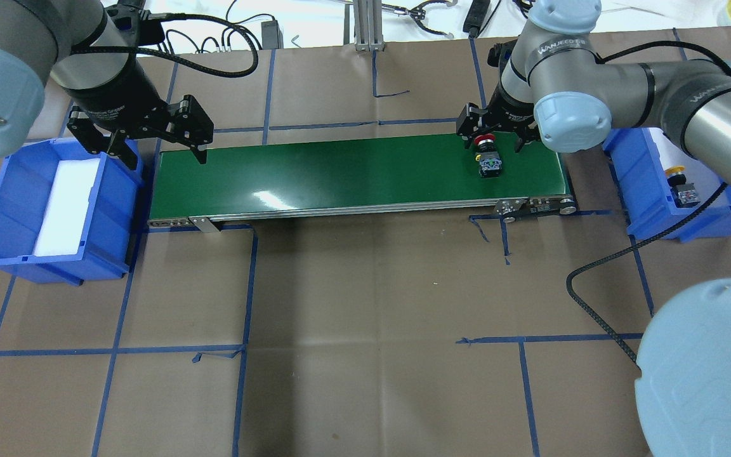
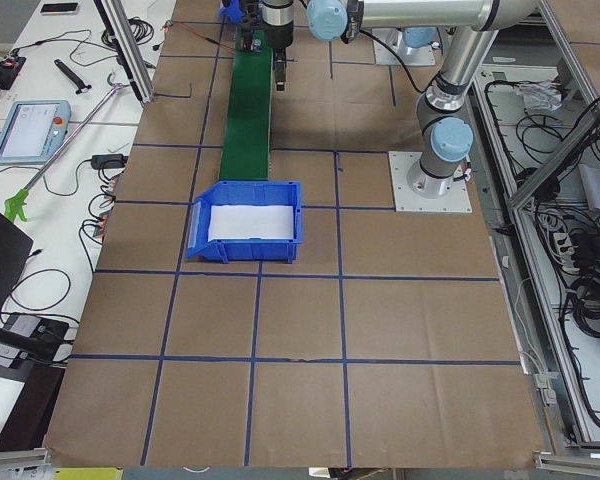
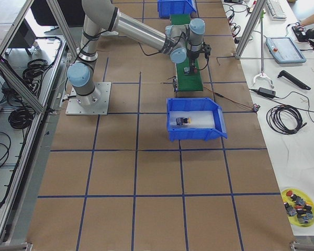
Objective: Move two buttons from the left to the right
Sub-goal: 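Lower the right gripper onto the red button on the belt, then close the right gripper on the red button and lift it, then carry the red button with the right gripper into the blue bin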
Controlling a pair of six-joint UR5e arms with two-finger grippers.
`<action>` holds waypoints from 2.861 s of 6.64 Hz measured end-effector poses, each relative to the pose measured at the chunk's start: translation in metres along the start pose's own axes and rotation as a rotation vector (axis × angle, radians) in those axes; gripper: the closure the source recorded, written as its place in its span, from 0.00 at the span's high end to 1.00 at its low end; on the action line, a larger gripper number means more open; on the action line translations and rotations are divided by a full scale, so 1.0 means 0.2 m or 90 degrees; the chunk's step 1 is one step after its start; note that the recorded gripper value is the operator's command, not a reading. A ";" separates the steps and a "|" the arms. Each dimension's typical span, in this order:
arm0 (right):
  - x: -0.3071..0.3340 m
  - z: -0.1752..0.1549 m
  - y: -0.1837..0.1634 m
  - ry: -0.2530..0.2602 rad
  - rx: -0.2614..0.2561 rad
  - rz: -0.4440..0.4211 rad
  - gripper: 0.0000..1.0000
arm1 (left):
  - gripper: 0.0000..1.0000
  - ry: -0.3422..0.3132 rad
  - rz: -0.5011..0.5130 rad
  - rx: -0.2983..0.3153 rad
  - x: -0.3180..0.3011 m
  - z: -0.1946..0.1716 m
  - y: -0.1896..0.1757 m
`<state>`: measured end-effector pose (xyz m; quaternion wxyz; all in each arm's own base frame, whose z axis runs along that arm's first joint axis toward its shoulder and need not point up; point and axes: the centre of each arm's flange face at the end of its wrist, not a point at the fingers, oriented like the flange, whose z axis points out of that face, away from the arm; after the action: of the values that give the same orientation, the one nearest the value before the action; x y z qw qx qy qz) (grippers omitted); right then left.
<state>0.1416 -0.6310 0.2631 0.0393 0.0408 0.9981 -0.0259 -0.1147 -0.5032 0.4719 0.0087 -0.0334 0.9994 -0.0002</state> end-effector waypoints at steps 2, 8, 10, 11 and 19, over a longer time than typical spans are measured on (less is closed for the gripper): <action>0.02 0.07 -0.01 0.017 -0.017 -0.001 0.28 | 1.00 0.000 0.000 0.000 0.00 0.00 0.00; 0.20 -0.33 -0.13 0.106 -0.047 -0.060 0.02 | 1.00 0.000 0.000 0.000 0.00 0.00 0.00; 0.60 -0.61 -0.22 0.105 -0.043 -0.074 0.02 | 1.00 0.000 0.000 0.000 0.00 0.00 0.00; 0.87 -0.68 -0.26 0.103 -0.038 -0.073 0.02 | 1.00 0.000 0.000 0.000 0.00 0.00 0.00; 1.70 -0.18 -0.45 0.090 -0.029 -0.083 0.03 | 1.00 0.000 0.000 0.000 0.00 0.00 0.00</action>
<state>-0.2062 -0.6910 0.2754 -0.0324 -0.0230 0.9992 -0.0024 -0.1147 -0.5038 0.4722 0.0087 -0.0334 0.9994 -0.0005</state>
